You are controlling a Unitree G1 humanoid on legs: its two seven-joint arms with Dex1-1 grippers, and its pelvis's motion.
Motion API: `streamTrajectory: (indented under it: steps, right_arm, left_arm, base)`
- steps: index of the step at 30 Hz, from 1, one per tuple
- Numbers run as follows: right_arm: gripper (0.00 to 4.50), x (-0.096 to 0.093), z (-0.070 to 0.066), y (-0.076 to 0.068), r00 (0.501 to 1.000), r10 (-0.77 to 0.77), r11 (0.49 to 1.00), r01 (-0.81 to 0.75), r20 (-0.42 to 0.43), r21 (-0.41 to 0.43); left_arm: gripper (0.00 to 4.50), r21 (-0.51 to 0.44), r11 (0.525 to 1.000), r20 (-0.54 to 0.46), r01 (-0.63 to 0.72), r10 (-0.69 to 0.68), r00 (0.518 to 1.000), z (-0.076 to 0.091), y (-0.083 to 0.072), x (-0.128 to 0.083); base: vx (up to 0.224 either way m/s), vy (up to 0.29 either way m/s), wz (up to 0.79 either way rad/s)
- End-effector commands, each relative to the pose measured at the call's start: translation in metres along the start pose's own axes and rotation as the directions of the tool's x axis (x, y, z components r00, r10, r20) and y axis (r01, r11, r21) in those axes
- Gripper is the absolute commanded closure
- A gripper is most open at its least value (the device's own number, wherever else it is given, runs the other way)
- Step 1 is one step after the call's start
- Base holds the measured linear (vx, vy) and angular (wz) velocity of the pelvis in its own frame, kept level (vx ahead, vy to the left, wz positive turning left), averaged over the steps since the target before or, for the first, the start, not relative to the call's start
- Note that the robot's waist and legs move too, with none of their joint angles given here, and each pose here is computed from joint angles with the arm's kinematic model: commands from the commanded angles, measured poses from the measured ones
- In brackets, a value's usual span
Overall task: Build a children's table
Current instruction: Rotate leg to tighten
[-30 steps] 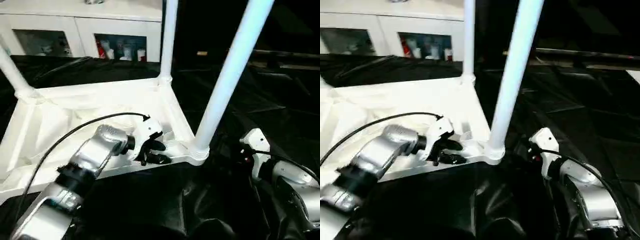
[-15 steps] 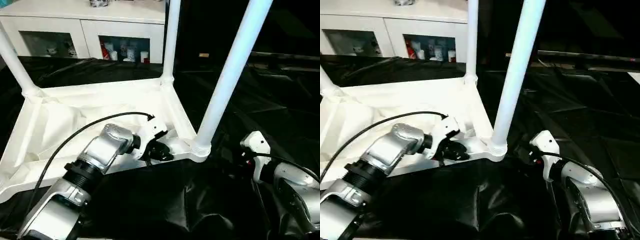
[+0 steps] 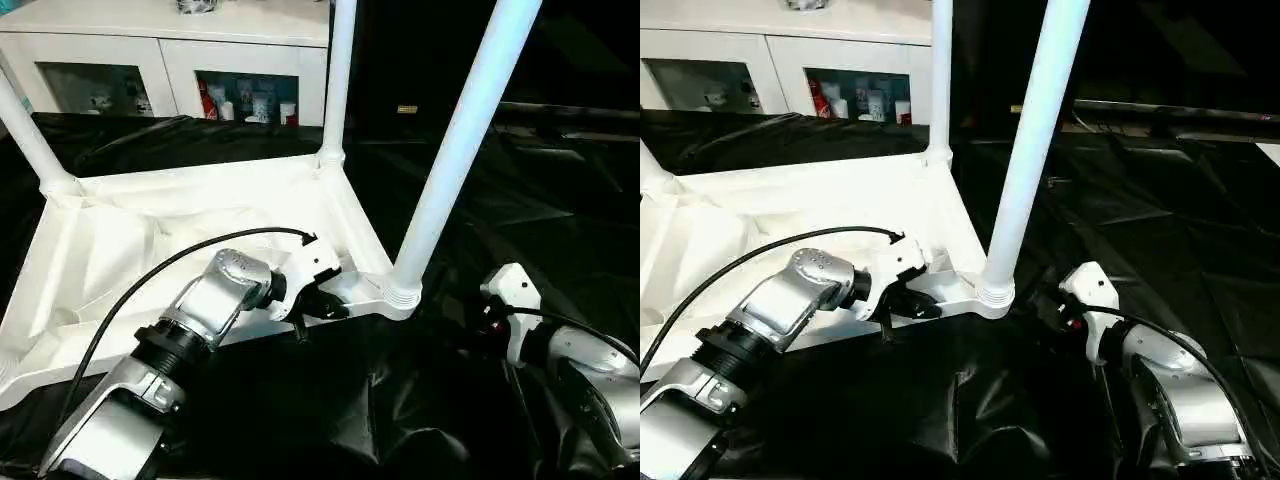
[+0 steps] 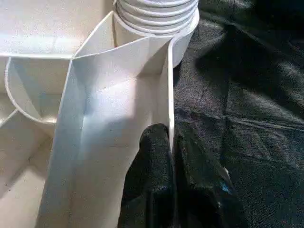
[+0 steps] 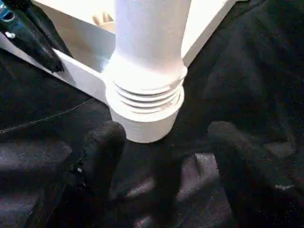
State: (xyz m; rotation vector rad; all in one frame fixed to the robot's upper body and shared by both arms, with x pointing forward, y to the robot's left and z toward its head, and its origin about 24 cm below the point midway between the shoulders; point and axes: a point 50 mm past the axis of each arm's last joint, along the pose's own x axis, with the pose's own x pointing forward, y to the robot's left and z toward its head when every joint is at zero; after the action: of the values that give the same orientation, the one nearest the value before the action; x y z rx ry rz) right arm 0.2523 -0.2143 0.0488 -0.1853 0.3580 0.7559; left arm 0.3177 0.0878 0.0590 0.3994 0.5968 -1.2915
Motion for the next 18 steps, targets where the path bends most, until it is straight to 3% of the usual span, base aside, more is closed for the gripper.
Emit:
streamTrajectory:
  steps: [1,6,8,9,11,15,18]
  right_arm:
    - [1.27,-0.003,0.001,-0.001,1.000,-0.005,1.000,0.005,-0.003,-0.024]
    - [1.27,0.002,0.004,0.000,0.999,0.001,1.000,-0.001,0.050,-0.004]
    - [1.27,0.003,0.004,0.000,0.998,0.001,1.000,-0.001,0.067,0.002]
    - [1.00,0.005,0.005,0.000,0.997,0.002,1.000,-0.003,0.082,0.013]
    - [0.94,0.013,0.009,0.001,0.990,0.023,0.999,-0.029,0.142,0.036]
    - [0.49,0.023,0.015,0.007,0.985,0.100,0.995,-0.098,0.137,-0.018]
    - [0.40,0.031,0.017,0.013,0.979,0.173,0.983,-0.165,0.107,-0.078]
  left_arm:
    - [4.47,0.001,1.000,-0.008,-0.020,0.020,1.000,-0.002,0.006,-0.005]
    - [4.47,0.028,0.999,0.153,0.032,-0.036,0.988,-0.001,0.007,-0.020]
    - [4.47,0.022,0.999,0.164,0.042,-0.045,0.985,-0.003,0.007,-0.023]
    - [4.50,0.019,0.998,0.168,0.052,-0.055,0.984,-0.006,0.007,-0.025]
    - [4.50,0.015,0.997,0.154,0.080,-0.081,0.985,-0.019,0.004,-0.028]
    - [4.50,0.010,0.995,0.148,0.098,-0.099,0.984,-0.027,-0.001,-0.028]
    - [4.50,0.014,0.995,0.151,0.101,-0.102,0.983,-0.028,-0.002,-0.025]
  base:
    - [0.000,0.000,0.00]
    - [0.000,0.000,0.00]
    - [0.000,0.000,0.00]
    - [0.000,0.000,0.00]
    - [0.000,0.000,0.00]
    - [0.000,0.000,0.00]
    - [0.000,0.000,0.00]
